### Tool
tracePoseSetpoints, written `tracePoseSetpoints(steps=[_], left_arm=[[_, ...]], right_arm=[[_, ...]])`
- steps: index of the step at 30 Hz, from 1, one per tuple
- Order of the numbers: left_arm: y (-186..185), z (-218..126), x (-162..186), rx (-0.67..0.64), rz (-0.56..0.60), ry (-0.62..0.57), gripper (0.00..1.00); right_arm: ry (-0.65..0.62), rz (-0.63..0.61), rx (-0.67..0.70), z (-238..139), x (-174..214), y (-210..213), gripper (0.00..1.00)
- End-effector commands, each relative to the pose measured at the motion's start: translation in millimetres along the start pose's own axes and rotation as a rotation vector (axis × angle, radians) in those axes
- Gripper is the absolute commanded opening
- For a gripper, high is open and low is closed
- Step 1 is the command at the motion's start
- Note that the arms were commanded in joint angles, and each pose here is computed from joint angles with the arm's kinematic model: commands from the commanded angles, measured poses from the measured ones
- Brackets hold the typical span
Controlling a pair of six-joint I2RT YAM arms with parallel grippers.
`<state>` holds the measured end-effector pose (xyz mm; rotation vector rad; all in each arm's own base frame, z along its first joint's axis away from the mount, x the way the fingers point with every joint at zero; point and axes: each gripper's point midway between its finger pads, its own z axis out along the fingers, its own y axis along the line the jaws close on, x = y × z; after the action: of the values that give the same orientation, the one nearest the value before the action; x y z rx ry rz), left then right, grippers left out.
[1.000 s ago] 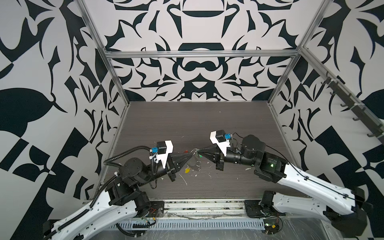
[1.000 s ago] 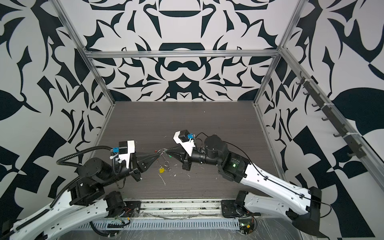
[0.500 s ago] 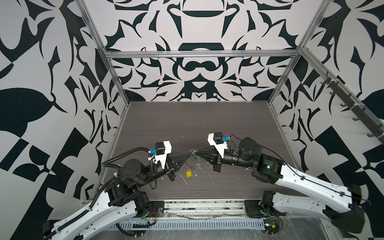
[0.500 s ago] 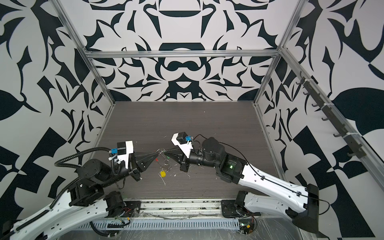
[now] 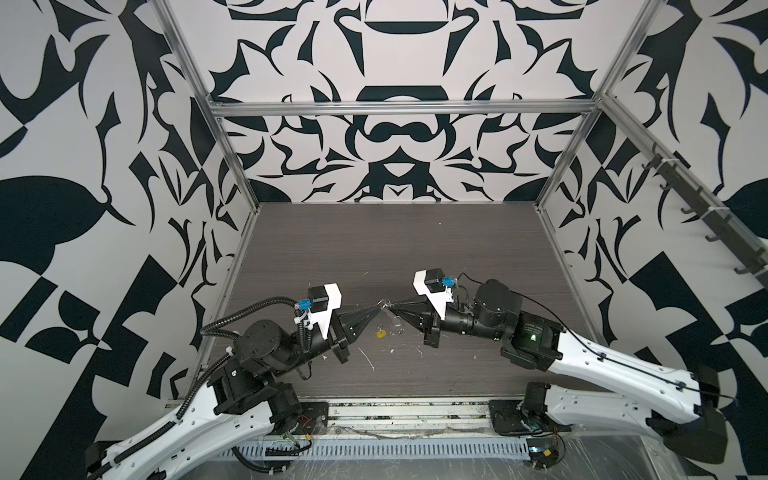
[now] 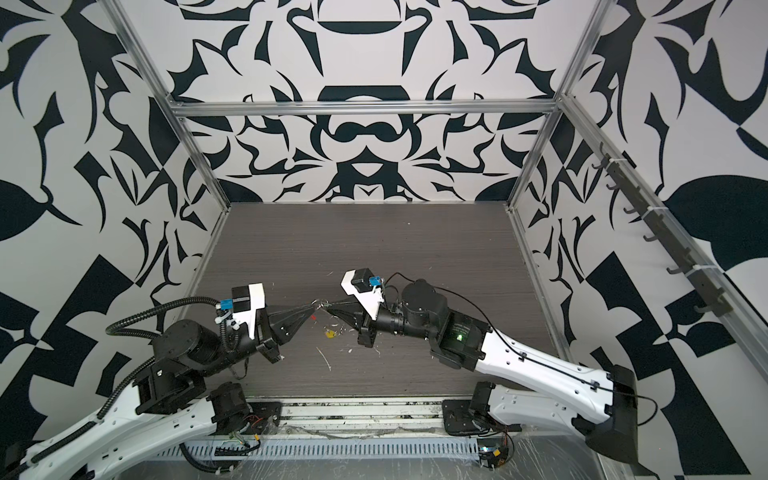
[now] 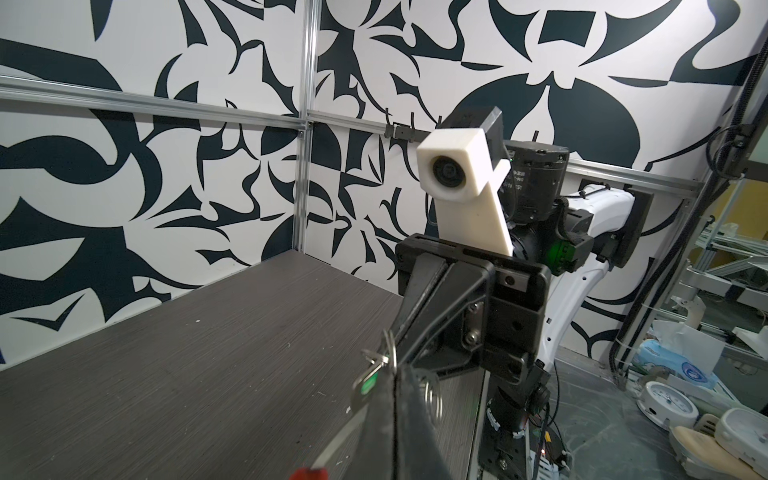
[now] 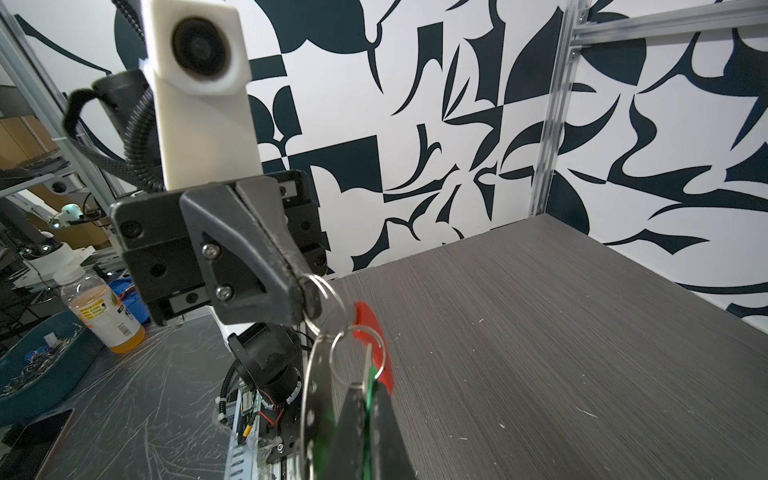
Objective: Remove the keys from the keyring
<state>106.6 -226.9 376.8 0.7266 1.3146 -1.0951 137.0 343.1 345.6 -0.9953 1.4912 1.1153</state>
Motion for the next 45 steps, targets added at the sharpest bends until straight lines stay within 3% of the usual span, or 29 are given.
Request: tracePoseSetpoints(steps=[1, 20, 35, 45], left_arm=[[-18.0, -23.4, -71.3, 0.054, 0.048, -0.260, 0.00], [-16.6, -25.1, -75.3, 0.041, 0.068, -0.279, 0.00], [-19.6, -31.1, -76.7, 0.051, 0.088, -0.280, 0.00], [-32.6, -18.2, -61.9, 0.134, 0.104, -0.174, 0.00]], right_arm=[[0.145, 0.057, 0.107, 0.7, 46.4, -23.3, 0.00], [0.198, 0.050, 0.068, 8.8, 61.3, -9.4, 0.00], [0.241, 0.112, 0.018, 19.6, 85.9, -3.0, 0.00], [0.240, 0.097, 0.018, 12.8, 67.2, 0.7, 0.00]])
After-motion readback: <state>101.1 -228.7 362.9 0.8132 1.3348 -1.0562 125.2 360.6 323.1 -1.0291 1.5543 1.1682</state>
